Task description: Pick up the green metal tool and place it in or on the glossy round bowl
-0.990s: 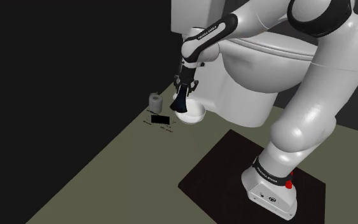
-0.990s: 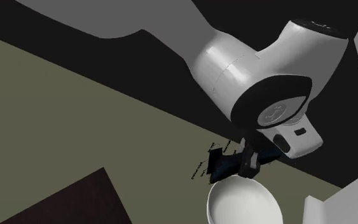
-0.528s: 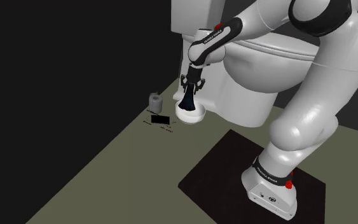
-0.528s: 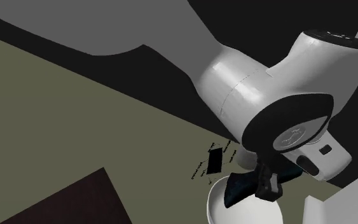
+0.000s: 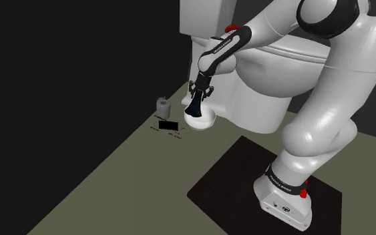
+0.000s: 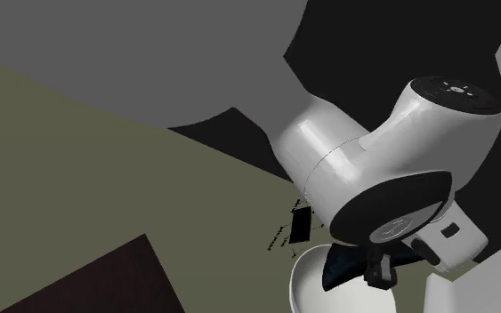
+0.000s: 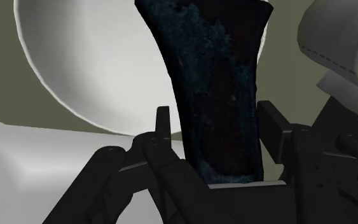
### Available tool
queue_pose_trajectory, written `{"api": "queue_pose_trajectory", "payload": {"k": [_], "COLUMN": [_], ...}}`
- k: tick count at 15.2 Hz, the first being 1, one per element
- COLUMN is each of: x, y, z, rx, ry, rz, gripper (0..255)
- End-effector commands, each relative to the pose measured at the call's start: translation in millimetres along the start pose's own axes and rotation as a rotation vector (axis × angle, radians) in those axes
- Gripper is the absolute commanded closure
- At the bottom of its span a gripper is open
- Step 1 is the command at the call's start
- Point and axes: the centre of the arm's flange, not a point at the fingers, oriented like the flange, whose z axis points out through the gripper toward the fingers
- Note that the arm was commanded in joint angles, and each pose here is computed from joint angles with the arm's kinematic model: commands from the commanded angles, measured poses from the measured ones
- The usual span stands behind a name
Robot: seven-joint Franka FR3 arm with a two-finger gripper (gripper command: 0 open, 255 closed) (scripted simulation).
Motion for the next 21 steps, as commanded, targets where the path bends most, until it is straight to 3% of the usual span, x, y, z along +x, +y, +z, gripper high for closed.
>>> {"api": "queue_pose_trajectory", "payload": {"k": [1,10,11,15,16,20,21], "x": [-5,-6,-4,-13,-6,1,1], "y": [17,18,19,-6,18,15,15], "z": [34,41,51,52,41,-8,-8], "rx": [-0.05,-0.05,-0.05,-0.068,-0.05,-0.05,-0.05], "ry": [-0.139,-0.139,-0.139,-0.123,-0.139,-0.139,-0.139], "rz": [0.088,0.088,0.088,0.09,0.088,0.088,0.088], "gripper": [255,255,0,0,0,0,0]}}
